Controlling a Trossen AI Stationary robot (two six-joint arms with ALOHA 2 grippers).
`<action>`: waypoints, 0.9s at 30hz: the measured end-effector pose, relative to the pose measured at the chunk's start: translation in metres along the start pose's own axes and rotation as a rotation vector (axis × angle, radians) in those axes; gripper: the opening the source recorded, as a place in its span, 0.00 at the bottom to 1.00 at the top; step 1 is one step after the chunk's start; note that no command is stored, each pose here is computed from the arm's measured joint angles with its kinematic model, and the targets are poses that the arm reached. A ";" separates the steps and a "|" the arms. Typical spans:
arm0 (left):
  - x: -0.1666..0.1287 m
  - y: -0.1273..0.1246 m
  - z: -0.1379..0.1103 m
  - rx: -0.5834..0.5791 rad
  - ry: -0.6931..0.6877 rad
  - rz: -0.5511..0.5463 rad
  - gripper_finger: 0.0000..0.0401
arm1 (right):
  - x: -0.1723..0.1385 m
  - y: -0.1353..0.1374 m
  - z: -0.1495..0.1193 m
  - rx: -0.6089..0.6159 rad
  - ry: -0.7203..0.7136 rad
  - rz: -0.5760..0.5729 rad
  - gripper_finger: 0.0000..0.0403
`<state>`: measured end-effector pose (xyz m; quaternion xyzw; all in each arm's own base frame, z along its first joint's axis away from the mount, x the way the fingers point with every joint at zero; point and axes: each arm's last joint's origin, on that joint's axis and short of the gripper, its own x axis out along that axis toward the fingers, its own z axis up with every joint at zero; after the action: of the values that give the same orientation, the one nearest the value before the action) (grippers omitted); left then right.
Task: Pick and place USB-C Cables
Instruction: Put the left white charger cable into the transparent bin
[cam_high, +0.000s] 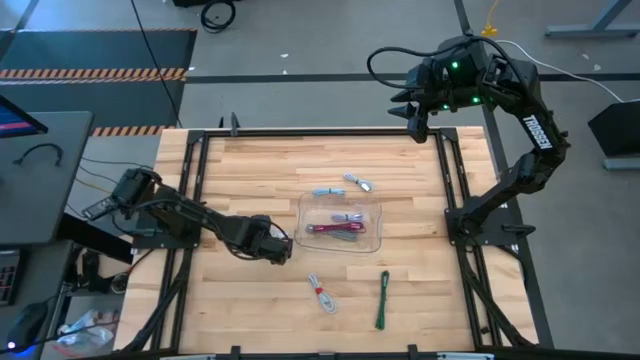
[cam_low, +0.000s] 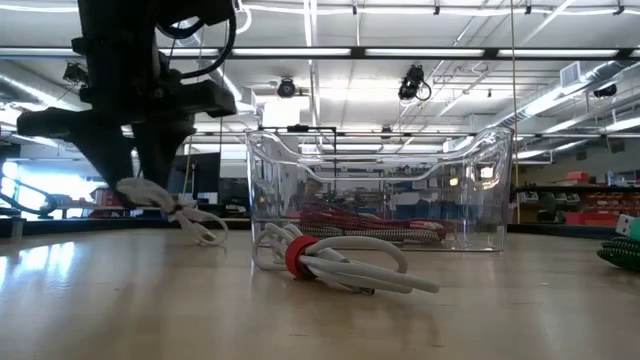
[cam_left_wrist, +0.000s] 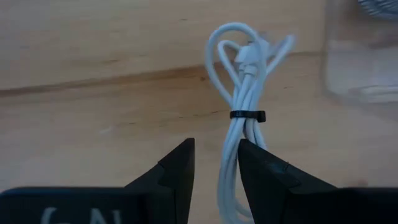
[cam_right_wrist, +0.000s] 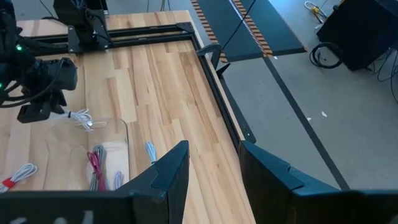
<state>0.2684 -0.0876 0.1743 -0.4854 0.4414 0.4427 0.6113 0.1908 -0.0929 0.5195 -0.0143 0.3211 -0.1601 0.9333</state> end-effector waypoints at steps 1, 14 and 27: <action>0.000 0.002 0.000 0.007 0.016 0.023 0.32 | 0.000 0.000 0.000 0.000 0.000 0.000 0.36; -0.007 0.012 -0.003 0.050 0.040 0.093 0.32 | 0.000 0.000 0.000 0.001 0.000 0.000 0.36; -0.009 0.018 -0.003 0.071 -0.001 0.145 0.29 | 0.000 0.000 0.000 0.020 0.000 0.000 0.36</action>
<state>0.2487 -0.0886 0.1787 -0.4299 0.4905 0.4703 0.5945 0.1908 -0.0929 0.5194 -0.0050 0.3195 -0.1632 0.9334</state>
